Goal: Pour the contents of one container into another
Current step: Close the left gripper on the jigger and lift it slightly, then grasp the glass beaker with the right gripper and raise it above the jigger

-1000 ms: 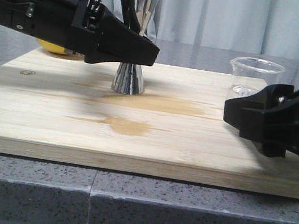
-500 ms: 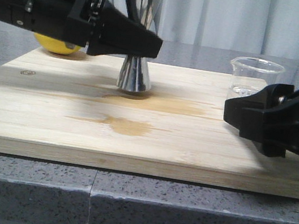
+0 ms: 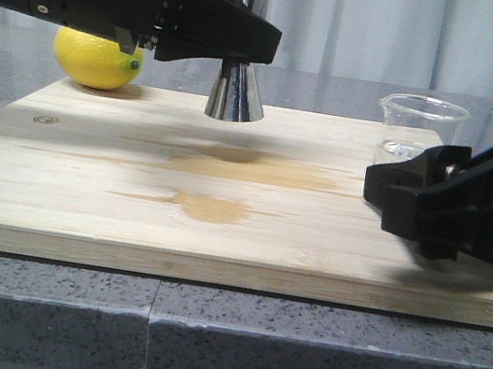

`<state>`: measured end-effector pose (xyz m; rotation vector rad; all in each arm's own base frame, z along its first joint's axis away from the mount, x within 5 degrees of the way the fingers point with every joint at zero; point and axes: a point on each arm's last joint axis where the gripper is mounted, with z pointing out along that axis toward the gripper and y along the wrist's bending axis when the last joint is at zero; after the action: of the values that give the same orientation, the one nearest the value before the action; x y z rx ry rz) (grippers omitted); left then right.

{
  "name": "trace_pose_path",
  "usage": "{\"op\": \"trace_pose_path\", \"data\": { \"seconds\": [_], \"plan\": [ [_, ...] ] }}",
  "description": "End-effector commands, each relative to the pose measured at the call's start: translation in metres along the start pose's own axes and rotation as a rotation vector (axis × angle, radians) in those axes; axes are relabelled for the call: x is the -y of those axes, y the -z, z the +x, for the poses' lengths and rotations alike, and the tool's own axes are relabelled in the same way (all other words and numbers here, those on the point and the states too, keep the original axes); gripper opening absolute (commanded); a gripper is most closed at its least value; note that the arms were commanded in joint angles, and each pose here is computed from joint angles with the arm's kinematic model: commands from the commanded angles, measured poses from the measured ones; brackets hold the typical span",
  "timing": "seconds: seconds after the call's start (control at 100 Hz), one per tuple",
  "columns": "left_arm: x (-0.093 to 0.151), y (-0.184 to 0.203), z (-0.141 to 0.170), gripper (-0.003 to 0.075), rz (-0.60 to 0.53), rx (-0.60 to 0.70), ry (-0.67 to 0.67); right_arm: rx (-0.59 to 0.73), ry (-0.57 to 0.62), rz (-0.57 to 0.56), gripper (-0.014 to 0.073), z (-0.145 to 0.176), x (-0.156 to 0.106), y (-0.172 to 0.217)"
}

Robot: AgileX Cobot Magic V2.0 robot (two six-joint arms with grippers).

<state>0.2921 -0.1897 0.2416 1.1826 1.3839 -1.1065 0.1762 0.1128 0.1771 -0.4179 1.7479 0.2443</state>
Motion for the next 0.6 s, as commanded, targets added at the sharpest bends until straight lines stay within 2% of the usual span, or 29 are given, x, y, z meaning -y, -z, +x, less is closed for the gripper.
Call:
{"op": "trace_pose_path", "data": {
  "seconds": [0.0, 0.59],
  "plan": [
    [0.012, 0.004, -0.039, -0.0019, 0.059, 0.167, -0.037, 0.145, 0.011, 0.022, 0.0395, -0.017, 0.001, -0.004],
    [0.014, 0.005, -0.042, -0.0019, 0.064, 0.166, -0.047, 0.233, 0.030, 0.056, 0.0395, -0.020, -0.002, -0.020]
  ]
}}
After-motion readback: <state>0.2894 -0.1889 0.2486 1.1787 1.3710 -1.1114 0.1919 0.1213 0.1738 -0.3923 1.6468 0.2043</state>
